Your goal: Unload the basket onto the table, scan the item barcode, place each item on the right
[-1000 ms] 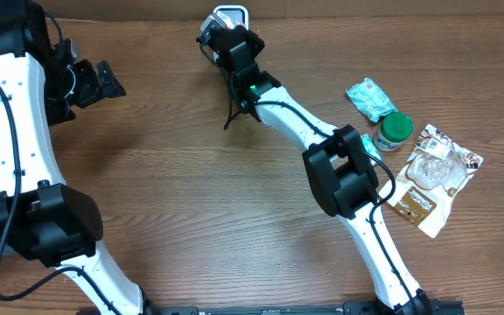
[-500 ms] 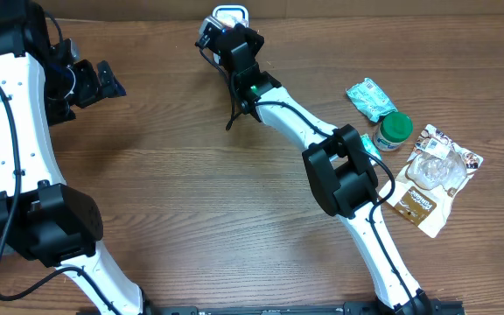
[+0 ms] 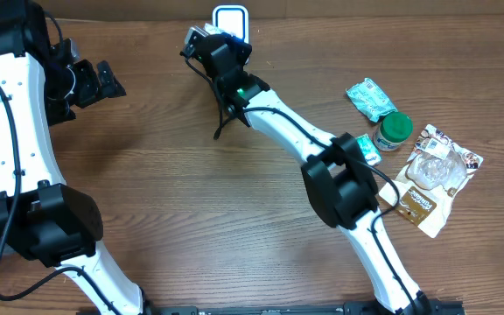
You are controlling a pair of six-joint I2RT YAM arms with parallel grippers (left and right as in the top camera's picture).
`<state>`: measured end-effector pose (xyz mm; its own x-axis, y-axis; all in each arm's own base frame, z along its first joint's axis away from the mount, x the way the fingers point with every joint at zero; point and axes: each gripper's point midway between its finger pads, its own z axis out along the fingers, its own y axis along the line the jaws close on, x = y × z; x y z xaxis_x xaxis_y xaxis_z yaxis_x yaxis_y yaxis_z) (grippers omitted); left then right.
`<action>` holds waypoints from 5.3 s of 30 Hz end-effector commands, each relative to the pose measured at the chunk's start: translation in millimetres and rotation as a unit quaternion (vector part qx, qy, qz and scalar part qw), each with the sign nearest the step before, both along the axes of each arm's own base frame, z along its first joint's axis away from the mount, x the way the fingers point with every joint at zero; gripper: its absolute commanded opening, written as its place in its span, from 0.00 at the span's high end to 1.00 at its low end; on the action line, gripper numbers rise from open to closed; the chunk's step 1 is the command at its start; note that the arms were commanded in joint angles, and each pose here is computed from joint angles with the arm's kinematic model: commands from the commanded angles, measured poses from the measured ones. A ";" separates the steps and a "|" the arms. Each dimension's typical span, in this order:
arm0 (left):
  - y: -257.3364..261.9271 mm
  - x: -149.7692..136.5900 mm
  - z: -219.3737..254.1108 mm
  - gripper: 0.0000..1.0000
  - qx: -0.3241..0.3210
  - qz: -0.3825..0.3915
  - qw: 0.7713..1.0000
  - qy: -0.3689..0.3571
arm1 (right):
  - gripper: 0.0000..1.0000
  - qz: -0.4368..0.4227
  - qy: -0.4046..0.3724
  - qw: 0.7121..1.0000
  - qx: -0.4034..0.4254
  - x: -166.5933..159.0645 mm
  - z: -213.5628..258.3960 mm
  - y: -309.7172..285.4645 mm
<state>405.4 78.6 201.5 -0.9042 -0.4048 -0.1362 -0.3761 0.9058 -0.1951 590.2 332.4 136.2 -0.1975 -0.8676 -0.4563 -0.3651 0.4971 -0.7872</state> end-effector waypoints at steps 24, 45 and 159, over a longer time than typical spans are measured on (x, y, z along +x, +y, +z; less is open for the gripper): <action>2.3 0.7 8.7 0.01 0.005 0.005 1.000 -0.013 | 0.96 -0.543 0.398 0.710 0.206 -245.0 -21.0 -210.0; 2.3 0.7 8.7 0.01 0.005 0.005 1.000 -0.013 | 0.85 -0.628 0.355 0.668 0.180 -235.6 -59.1 -324.3; 2.3 0.7 8.7 0.00 0.005 0.005 1.000 -0.013 | 0.00 0.069 -0.028 0.877 0.475 -364.4 87.7 -239.3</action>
